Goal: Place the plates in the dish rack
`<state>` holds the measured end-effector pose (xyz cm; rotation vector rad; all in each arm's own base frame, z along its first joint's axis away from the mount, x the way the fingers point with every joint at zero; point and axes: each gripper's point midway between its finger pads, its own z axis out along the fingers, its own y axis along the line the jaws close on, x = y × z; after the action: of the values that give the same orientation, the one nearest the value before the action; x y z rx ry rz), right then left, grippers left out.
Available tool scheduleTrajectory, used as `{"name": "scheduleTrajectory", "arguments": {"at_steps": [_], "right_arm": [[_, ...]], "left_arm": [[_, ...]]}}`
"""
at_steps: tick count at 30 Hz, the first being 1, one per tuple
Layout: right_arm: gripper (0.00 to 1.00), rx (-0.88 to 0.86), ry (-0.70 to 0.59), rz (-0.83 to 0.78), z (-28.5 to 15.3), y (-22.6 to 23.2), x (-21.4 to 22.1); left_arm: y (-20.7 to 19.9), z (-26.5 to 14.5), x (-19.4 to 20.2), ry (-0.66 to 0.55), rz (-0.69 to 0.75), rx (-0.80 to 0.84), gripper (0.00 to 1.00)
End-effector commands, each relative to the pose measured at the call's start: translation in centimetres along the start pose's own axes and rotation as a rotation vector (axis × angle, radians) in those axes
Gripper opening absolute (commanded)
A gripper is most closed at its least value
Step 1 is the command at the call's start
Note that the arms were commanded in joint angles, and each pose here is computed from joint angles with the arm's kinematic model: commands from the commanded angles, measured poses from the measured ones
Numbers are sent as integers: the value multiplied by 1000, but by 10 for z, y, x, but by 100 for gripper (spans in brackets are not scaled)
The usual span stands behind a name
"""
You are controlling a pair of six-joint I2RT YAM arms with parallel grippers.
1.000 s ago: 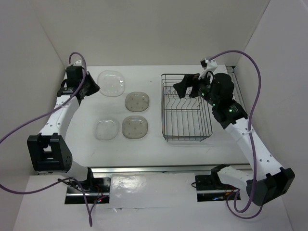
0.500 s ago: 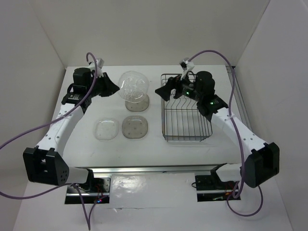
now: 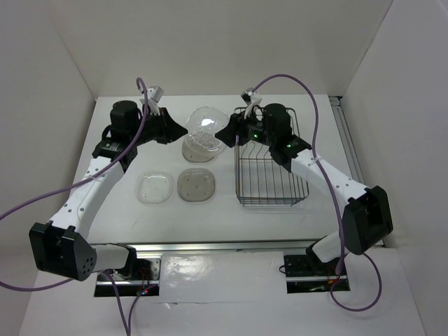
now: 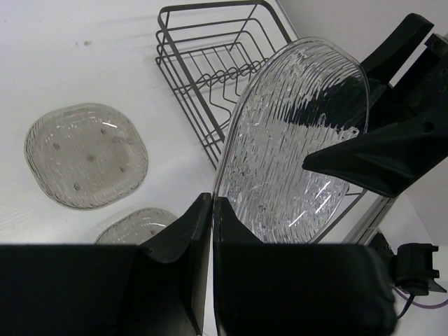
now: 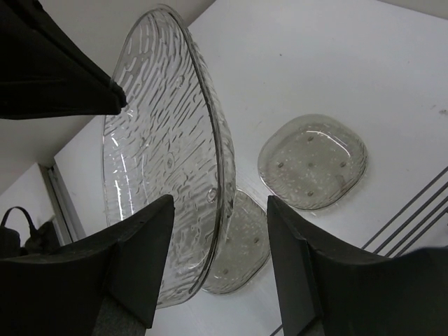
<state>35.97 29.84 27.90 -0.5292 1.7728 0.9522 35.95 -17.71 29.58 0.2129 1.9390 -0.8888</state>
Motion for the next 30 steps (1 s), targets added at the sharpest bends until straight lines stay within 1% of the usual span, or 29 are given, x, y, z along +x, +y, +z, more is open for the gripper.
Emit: {"name": "scheduleTrajectory", "arguments": {"at_steps": [1,3,5,7,9,11,12,15,17,21,22,27,29,30], "right_arm": [[62,-26,-125,-59,2,15,-45],[61,-18,-137,-62,2,14,-48],[51,-10,-140,-52,2,13,-49],[46,-18,-137,-53,3,17,-47],[46,-8,-140,-53,3,15,-48],[52,-6,-132,-49,3,15,-46],[52,-6,-132,-49,3,15,-46],[58,7,-127,-45,3,12,-44],[58,3,-143,-61,0,16,-52],[58,24,-142,-56,0,12,-51],[54,33,-144,-56,0,10,-52],[41,33,-144,-56,0,10,-52],[32,44,-138,-51,3,6,-48],[24,44,-138,-51,3,6,-48]], "left_arm": [[-14,-6,-17,-62,66,50,0],[-11,-6,-16,-57,61,38,0],[-11,-4,-17,-56,60,38,0],[-9,-4,-18,-59,59,29,0],[-5,-1,-17,-55,54,18,0],[-1,-1,-16,-56,39,-9,0],[0,-2,-18,-60,38,-23,0],[6,1,-16,-52,29,-46,0],[7,2,-17,-52,29,-46,0],[8,2,-18,-55,28,-54,0],[9,2,-16,-47,24,-57,0],[9,2,-16,-47,24,-57,0],[9,2,-16,-47,24,-57,0],[10,2,-17,-51,24,-67,0]]}}
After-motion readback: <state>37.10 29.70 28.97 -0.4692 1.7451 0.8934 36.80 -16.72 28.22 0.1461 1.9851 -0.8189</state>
